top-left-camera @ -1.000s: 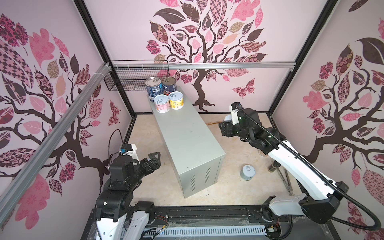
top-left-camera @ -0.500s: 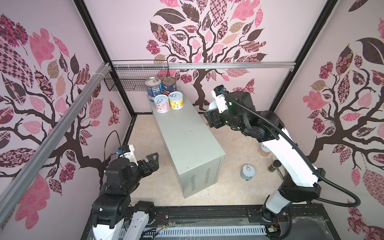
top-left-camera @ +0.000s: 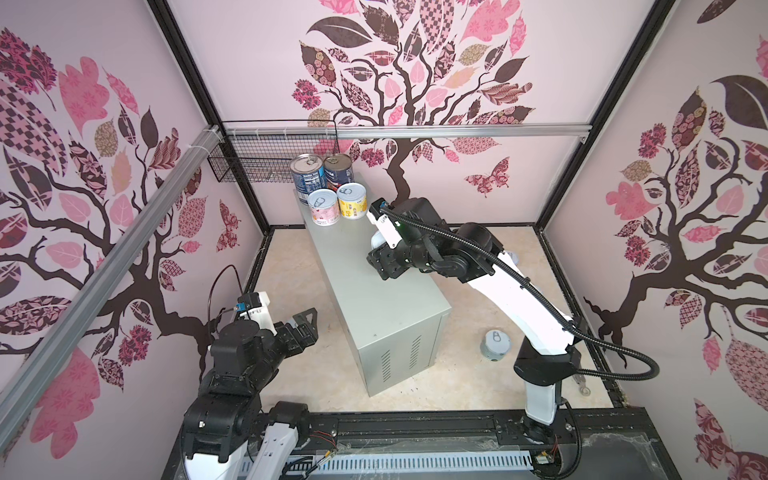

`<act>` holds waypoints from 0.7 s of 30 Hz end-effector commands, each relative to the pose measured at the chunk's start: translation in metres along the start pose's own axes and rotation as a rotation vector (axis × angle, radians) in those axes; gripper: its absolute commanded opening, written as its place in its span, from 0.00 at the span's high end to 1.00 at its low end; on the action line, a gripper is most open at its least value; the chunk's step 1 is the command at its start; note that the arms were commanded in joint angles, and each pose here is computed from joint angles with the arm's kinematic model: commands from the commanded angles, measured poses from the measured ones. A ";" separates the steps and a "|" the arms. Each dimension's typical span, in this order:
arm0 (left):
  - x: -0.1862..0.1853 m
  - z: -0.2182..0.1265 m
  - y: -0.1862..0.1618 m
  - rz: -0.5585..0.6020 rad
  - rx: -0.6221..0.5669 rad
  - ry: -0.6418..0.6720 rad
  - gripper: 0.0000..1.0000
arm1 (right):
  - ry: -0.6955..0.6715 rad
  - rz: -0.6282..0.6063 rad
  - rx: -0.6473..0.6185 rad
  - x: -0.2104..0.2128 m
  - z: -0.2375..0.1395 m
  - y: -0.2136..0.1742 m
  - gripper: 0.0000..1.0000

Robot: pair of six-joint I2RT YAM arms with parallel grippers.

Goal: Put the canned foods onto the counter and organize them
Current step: 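Carry the white-lidded can up over the cabinet top with the right gripper, then set the teal-labelled can down on the cabinet top and open the right gripper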

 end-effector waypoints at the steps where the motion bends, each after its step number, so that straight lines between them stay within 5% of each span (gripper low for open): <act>1: -0.002 0.006 -0.003 0.012 -0.007 -0.027 0.02 | 0.043 0.001 -0.058 0.015 0.008 0.015 0.40; 14: -0.005 0.018 -0.012 0.006 0.021 -0.062 0.02 | 0.047 -0.042 -0.053 0.026 0.048 0.013 0.09; 16: -0.005 0.017 -0.011 0.008 0.020 -0.060 0.02 | 0.047 -0.042 -0.067 0.026 0.045 0.016 0.00; 21: -0.004 0.020 -0.011 0.009 0.018 -0.056 0.02 | 0.078 -0.020 -0.129 0.025 0.014 0.032 0.00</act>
Point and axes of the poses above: each gripper's point midway between its finger pads, its own z axis out along the fingers, its own x axis along the line the jaws close on, y = z × x, the point moved 2 cm from there along -z, back along the fingers, and after that the axes turned 7 degrees about z, right-handed, at the moved point
